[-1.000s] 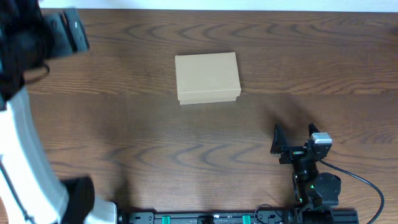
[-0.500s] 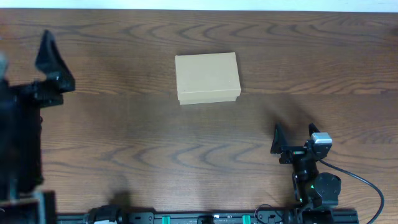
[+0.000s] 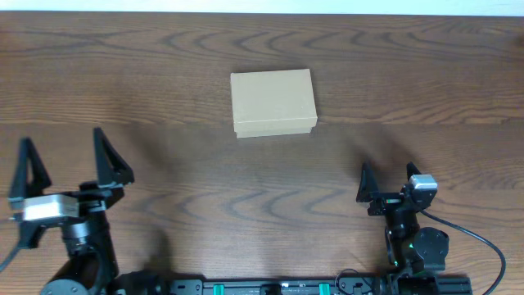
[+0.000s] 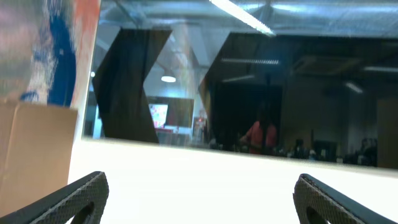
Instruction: Pack container
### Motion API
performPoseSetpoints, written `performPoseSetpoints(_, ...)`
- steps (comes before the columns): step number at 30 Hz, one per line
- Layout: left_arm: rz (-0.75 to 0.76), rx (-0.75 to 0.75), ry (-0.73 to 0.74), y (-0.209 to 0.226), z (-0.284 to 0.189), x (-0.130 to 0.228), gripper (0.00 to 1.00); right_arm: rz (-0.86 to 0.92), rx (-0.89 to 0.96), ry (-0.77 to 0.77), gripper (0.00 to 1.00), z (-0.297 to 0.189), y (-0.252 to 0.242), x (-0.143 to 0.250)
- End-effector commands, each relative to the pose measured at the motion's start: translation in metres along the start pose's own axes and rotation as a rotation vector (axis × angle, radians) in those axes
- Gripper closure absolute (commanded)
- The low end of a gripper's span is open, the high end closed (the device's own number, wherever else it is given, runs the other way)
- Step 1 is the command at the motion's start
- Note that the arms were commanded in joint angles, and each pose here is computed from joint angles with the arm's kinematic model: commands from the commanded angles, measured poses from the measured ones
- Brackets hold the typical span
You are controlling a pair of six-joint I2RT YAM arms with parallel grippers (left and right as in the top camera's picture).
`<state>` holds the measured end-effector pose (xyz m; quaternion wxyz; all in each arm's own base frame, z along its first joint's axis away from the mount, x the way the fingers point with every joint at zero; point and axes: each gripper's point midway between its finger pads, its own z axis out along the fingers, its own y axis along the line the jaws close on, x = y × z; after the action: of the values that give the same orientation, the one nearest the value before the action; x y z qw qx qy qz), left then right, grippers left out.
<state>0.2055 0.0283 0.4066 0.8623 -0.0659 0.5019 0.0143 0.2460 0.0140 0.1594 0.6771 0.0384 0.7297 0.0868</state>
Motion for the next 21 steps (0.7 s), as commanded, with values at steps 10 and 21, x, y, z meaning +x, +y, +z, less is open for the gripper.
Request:
performPoseSetpoints(10,-0.002,-0.011,0.066,0.009,-0.03,0.07,0.04,0.011,0.016,-0.004,0.01,0.0,-0.004,0.0)
performPoseSetpoints(21,0.0,-0.018,0.129,0.014,-0.045,0.118,0.04,0.011,0.016,-0.004,0.01,0.0,-0.004,0.0)
